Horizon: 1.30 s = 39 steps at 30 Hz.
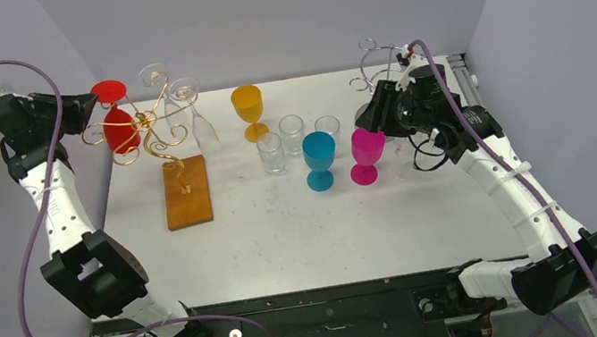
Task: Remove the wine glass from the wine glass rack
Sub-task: Pick up the wine glass from the wine rack.
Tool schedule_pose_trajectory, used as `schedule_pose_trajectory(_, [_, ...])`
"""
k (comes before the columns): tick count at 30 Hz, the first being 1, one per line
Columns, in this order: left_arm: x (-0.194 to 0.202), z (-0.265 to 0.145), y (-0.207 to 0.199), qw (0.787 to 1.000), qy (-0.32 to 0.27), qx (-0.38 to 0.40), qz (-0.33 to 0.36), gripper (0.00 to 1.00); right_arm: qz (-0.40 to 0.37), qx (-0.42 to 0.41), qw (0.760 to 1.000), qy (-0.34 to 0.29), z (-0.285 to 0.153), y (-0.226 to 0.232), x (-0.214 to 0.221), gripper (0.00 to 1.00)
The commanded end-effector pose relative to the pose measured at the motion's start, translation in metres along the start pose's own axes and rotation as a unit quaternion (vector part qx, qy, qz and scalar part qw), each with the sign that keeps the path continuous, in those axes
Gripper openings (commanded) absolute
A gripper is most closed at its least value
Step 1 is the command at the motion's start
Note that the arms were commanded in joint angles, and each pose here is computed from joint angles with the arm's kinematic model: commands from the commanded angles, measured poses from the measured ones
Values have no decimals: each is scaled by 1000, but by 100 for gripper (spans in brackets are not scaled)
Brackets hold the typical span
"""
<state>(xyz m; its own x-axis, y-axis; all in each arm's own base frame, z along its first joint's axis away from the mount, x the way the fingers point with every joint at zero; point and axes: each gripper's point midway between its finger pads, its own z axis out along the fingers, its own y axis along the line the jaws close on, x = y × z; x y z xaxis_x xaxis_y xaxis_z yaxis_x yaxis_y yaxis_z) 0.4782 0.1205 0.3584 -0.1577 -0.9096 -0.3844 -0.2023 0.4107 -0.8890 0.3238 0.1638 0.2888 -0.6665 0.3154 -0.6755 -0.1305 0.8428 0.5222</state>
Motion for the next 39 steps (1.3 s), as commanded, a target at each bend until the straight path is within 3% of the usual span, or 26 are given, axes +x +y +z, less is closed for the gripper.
schedule_pose_trajectory(1, [-9,-13,-36,997,-17,71,-22,0,-4,2,1000,-24,0,-1,-10,42])
schedule_pose_trajectory(12, [-8,-11,-40,993,-14,100,-66,0,-4,3,1000,-22,1,-2,-8,42])
schedule_pose_trajectory(39, [2,-42,-37,992,21,110,-52,0,-1,7,1000,-20,2,-5,-5,42])
